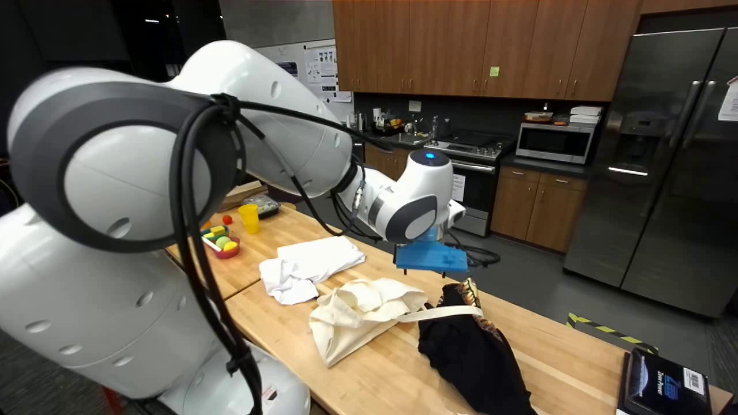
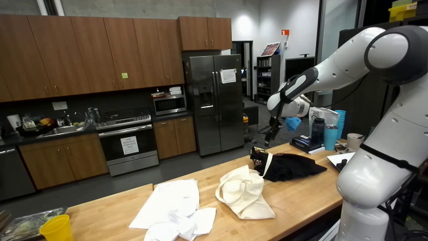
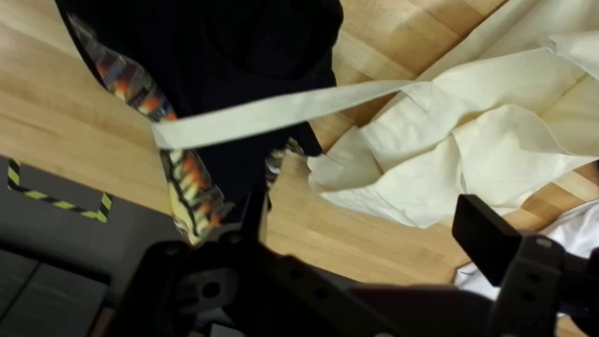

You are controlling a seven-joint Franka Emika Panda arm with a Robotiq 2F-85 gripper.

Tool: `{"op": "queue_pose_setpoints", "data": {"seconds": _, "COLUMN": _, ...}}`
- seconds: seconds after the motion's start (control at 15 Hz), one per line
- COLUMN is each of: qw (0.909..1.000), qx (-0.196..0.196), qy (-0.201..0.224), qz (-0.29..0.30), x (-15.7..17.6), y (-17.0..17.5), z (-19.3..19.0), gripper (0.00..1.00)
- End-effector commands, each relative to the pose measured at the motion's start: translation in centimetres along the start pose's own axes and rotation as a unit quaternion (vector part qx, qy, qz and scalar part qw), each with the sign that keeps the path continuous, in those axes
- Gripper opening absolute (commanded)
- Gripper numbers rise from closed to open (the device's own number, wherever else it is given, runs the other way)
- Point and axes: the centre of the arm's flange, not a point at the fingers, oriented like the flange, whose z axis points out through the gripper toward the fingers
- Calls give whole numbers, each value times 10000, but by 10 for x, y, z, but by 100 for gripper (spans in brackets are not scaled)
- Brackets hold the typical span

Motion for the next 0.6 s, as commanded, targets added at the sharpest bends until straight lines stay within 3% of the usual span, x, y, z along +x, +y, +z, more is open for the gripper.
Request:
{"op": "queue_pose_setpoints", "data": {"seconds": 0.0, "qw": 9943, "qx": 252, "qy": 47, "qz": 1036, "x": -44, "y": 40, "z": 19, "gripper": 100}}
{"op": "queue_pose_setpoints", "data": {"seconds": 0.27, "qw": 9723, "qx": 716, "qy": 167, "qz": 2218, "x": -68, "y": 57, "z": 38, "gripper": 100}}
{"op": "queue_pose_setpoints", "data": {"seconds": 0.47, "qw": 9473, "qx": 1139, "qy": 148, "qz": 2991, "x": -70, "y": 58, "z": 62, "gripper": 100}}
{"op": "queue_pose_setpoints", "data": {"seconds": 0.53, "qw": 9389, "qx": 1241, "qy": -59, "qz": 3209, "x": -68, "y": 62, "z": 72, "gripper": 100}}
